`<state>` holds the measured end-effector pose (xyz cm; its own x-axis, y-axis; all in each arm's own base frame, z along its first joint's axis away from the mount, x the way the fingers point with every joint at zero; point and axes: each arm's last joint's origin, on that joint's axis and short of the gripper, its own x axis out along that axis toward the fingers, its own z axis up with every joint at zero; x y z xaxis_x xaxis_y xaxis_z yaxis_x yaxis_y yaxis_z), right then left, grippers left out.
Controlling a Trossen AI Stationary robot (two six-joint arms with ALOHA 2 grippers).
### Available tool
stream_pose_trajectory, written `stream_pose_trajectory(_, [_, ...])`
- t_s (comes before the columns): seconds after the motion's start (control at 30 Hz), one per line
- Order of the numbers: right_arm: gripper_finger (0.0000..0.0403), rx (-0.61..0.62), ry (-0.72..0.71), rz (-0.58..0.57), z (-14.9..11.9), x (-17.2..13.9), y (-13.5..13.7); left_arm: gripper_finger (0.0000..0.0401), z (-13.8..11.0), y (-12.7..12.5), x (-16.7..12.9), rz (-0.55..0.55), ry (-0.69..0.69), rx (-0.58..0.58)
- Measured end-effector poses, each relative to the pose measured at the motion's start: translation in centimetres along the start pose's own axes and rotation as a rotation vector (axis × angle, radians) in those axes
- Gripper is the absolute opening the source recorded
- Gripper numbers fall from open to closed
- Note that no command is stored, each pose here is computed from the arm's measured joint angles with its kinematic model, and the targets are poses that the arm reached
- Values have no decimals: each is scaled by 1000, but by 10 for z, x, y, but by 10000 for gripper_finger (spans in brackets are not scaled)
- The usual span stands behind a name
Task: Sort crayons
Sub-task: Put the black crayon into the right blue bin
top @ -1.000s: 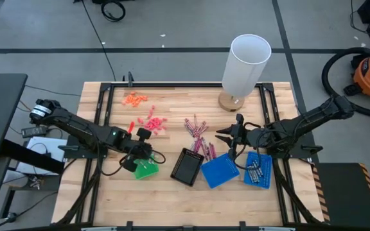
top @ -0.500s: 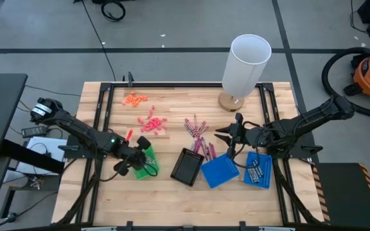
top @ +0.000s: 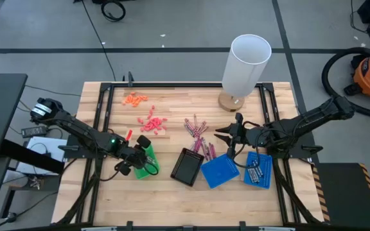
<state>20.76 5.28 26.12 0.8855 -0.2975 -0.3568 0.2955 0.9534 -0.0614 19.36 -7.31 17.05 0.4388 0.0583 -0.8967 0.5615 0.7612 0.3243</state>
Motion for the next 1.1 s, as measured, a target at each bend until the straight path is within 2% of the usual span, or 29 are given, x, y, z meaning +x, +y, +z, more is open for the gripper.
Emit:
stream_pose_trajectory(0.17, [92, 0, 0, 1, 0, 0, 0, 118, 6, 4, -6, 13, 0, -2])
stream_pose_trajectory(0.37, [92, 6, 1, 1, 0, 0, 0, 118, 20, 16, -21, 120, -13, -23])
stream_pose_trajectory(0.53, [92, 3, 8, -9, -1, 5, 1, 119, 24, 25, -23, 157, -44, -78])
stream_pose_trajectory(0.67, [92, -16, 29, -10, -5, 17, 3, 119, 26, 36, -23, 232, -81, -170])
stream_pose_trajectory(0.87, [92, -21, 52, 18, -8, 30, 3, 119, 23, 52, -21, 270, -93, -216])
stream_pose_trajectory(1.1, [92, -13, 65, 16, -9, 35, -2, 119, 21, 66, -19, 260, -150, -231])
